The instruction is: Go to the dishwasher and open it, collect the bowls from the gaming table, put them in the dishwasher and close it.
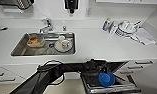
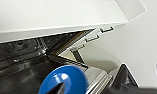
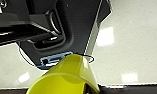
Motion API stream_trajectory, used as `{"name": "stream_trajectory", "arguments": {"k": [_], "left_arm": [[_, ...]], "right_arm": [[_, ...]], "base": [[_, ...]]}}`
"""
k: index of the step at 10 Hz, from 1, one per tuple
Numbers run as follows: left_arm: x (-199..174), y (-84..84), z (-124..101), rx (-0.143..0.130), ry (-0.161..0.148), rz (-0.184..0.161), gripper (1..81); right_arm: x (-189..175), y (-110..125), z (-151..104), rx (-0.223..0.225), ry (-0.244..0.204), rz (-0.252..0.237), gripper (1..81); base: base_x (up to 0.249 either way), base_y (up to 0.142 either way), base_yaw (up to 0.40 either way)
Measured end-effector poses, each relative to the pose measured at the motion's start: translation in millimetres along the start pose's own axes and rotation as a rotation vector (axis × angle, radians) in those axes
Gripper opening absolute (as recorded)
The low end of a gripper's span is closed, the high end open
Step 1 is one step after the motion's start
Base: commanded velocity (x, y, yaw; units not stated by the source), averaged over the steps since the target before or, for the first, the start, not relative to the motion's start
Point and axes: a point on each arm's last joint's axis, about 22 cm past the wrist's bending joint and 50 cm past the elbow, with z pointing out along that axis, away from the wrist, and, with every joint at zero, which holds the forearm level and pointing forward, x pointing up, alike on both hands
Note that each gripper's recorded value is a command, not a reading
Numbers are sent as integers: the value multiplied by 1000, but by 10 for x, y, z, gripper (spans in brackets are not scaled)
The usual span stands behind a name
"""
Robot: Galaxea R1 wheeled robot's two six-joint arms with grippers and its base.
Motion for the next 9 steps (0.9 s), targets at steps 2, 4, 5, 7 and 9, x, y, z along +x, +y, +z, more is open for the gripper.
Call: {"name": "stream_trajectory", "arguments": {"k": [2, 4, 5, 7, 9], "left_arm": [[-40, -144, -59, 11, -2, -9, 811], [-182, -280, -177, 7, -15, -20, 811], [-293, -379, -277, 4, -24, -28, 811], [-549, -882, -634, 38, -35, -53, 811], [-1140, -1641, -1085, 132, -72, -93, 811]], "right_arm": [[31, -1, 1, 0, 14, 0, 10], [63, 48, -33, -3, 26, 0, 10], [118, 119, -99, -4, 44, 0, 10], [265, 153, -261, 22, 92, 5, 10], [470, 38, -461, 81, 146, 16, 10]], "base": [[0, 0, 0], [0, 0, 0], [0, 0, 0], [0, 0, 0], [0, 0, 0]]}}
